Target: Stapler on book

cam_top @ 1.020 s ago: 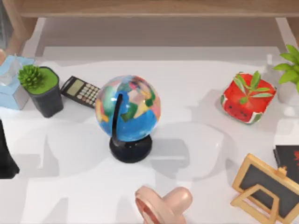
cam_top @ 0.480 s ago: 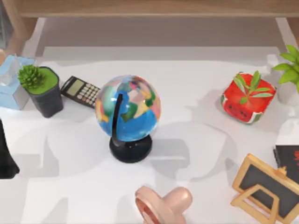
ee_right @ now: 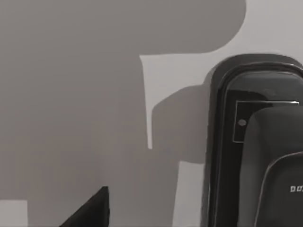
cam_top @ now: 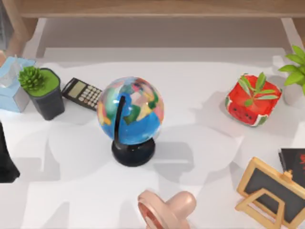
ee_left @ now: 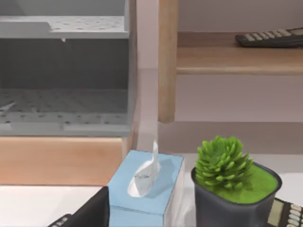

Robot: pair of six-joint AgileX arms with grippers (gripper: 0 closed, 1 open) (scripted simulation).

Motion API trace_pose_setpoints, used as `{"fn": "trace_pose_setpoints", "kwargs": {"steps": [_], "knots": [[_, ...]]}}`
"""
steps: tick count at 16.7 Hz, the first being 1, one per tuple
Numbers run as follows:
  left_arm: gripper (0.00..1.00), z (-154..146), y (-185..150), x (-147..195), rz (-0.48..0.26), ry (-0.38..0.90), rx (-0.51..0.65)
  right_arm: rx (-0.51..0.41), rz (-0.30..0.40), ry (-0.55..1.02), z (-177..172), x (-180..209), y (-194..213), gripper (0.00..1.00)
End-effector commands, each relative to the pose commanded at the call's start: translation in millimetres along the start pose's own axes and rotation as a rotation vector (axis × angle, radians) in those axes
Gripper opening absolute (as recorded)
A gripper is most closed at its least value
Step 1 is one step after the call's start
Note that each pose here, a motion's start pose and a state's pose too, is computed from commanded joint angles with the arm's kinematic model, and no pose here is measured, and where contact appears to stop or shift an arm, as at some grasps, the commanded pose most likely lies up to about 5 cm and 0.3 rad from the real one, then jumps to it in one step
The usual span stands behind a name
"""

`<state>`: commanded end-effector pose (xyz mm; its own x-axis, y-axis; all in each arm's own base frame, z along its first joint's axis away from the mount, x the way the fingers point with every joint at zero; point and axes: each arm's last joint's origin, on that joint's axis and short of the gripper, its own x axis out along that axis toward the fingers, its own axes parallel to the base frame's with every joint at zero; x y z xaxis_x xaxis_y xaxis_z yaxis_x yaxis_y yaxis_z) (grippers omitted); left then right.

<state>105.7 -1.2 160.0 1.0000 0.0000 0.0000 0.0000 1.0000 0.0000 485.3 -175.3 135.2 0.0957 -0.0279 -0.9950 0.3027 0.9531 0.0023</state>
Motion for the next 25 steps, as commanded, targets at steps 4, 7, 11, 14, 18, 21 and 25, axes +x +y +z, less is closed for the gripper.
{"fn": "trace_pose_setpoints", "kwargs": {"steps": [4,7,11,14,18,21,25], "knots": [[1.00,0.0,0.0,0.0,0.000,0.000,0.000,0.000,0.000,0.000,0.0,0.0,0.0,0.85],[1.00,0.0,0.0,0.0,0.000,0.000,0.000,0.000,0.000,0.000,0.0,0.0,0.0,0.62],[1.00,0.0,0.0,0.0,0.000,0.000,0.000,0.000,0.000,0.000,0.0,0.0,0.0,0.32],[1.00,0.0,0.0,0.0,0.000,0.000,0.000,0.000,0.000,0.000,0.0,0.0,0.0,0.10],[1.00,0.0,0.0,0.0,0.000,0.000,0.000,0.000,0.000,0.000,0.0,0.0,0.0,0.00],[1.00,0.0,0.0,0.0,0.000,0.000,0.000,0.000,0.000,0.000,0.0,0.0,0.0,0.00],[1.00,0.0,0.0,0.0,0.000,0.000,0.000,0.003,0.000,0.000,-0.1,-0.3,-1.0,0.00]]}}
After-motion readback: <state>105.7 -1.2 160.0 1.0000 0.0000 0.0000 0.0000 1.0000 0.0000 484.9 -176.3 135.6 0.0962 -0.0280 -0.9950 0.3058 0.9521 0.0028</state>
